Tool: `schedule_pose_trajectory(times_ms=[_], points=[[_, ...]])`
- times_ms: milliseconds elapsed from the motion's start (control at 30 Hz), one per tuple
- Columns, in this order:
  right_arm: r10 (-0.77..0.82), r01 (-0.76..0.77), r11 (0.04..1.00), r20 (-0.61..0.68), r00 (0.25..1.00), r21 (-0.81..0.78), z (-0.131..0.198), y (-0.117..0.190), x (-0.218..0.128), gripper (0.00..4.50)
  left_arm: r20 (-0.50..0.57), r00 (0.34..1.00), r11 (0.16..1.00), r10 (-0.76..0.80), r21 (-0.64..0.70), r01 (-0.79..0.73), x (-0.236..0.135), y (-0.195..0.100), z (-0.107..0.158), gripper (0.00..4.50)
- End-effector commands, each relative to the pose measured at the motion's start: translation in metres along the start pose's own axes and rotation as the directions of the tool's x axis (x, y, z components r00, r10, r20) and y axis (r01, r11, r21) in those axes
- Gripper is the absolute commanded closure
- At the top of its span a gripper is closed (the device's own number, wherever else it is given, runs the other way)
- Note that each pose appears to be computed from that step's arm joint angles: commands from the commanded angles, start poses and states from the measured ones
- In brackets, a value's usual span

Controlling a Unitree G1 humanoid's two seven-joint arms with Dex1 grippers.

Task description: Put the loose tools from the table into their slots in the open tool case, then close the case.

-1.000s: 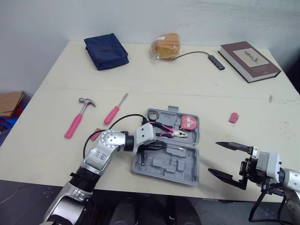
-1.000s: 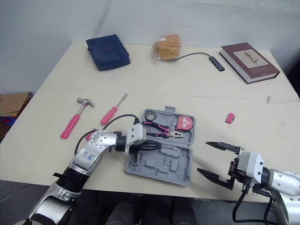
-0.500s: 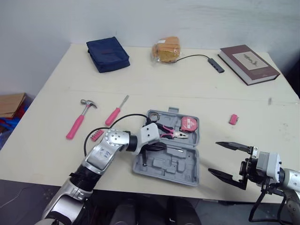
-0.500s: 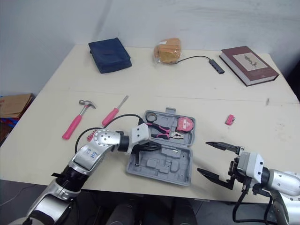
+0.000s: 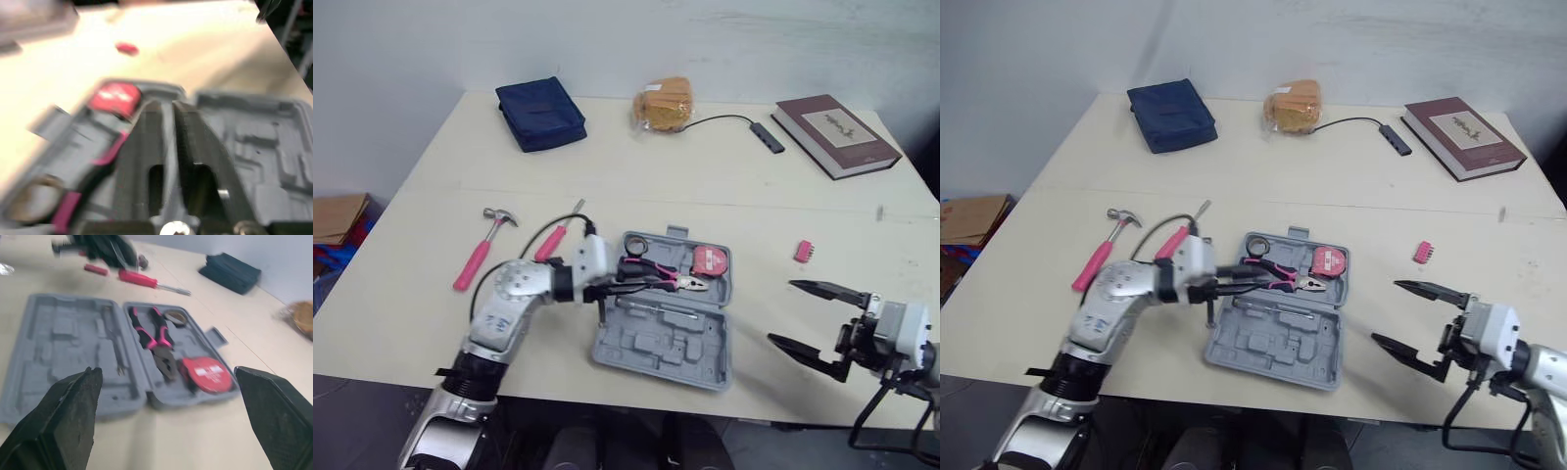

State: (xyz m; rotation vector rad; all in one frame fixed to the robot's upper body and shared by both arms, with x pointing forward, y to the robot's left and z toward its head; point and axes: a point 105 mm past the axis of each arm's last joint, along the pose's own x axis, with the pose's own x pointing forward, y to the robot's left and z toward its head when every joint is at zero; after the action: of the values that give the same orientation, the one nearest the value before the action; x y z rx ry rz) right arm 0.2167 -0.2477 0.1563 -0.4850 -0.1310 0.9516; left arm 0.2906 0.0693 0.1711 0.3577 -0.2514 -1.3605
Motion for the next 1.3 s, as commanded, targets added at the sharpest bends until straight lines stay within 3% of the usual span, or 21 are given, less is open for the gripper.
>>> schedule_pose_trajectory(times_ms=[33,200,267,333,433,700,800,1033,1167,1300], points=[[-0.043,0.041,0.998,-0.04,0.998,-0.057,0.003,-0.015,-0.022,0.0,0.043,0.995,0.995,0.086,0.05,-0.088,-0.034,0.011,0.013,2.18],[-0.189,0.172,0.974,-0.116,0.975,-0.147,-0.002,-0.047,-0.056,0.0,-0.08,0.952,0.955,0.297,0.054,-0.293,-0.109,0.027,0.005,0.03],[-0.233,0.208,0.964,-0.149,0.961,-0.167,-0.005,-0.056,-0.07,0.0,-0.14,0.899,0.91,0.414,0.068,-0.409,-0.146,0.033,0.001,0.03],[-0.3,0.265,0.946,-0.196,0.934,-0.188,-0.01,-0.065,-0.094,0.0,-0.211,0.78,0.806,0.589,0.081,-0.587,-0.201,0.038,-0.005,0.03],[-0.389,0.345,0.915,-0.227,0.893,-0.211,-0.015,-0.075,-0.122,0.0,-0.324,0.676,0.739,0.662,0.129,-0.662,-0.25,0.025,-0.014,0.03],[-0.537,0.48,0.843,-0.325,0.778,-0.245,-0.039,-0.072,-0.171,0.0,-0.413,0.257,0.378,0.874,0.244,-0.893,-0.381,-0.017,-0.017,0.03],[-0.565,0.511,0.825,-0.332,0.756,-0.241,-0.044,-0.07,-0.178,0.0,-0.393,0.171,0.289,0.903,0.266,-0.92,-0.4,-0.023,-0.014,0.03],[-0.521,0.481,0.853,-0.275,0.808,-0.202,-0.05,-0.068,-0.162,0.0,-0.368,0.218,0.314,0.904,0.226,-0.922,-0.388,-0.016,-0.012,0.03],[-0.442,0.415,0.895,-0.198,0.875,-0.163,-0.051,-0.069,-0.136,0.0,-0.347,0.274,0.353,0.897,0.186,-0.917,-0.37,-0.004,-0.007,0.03],[-0.407,0.397,0.91,-0.069,0.911,-0.122,-0.045,-0.07,-0.107,0.0,-0.391,0.297,0.361,0.871,0.098,-0.927,-0.353,0.007,-0.006,0.03]])
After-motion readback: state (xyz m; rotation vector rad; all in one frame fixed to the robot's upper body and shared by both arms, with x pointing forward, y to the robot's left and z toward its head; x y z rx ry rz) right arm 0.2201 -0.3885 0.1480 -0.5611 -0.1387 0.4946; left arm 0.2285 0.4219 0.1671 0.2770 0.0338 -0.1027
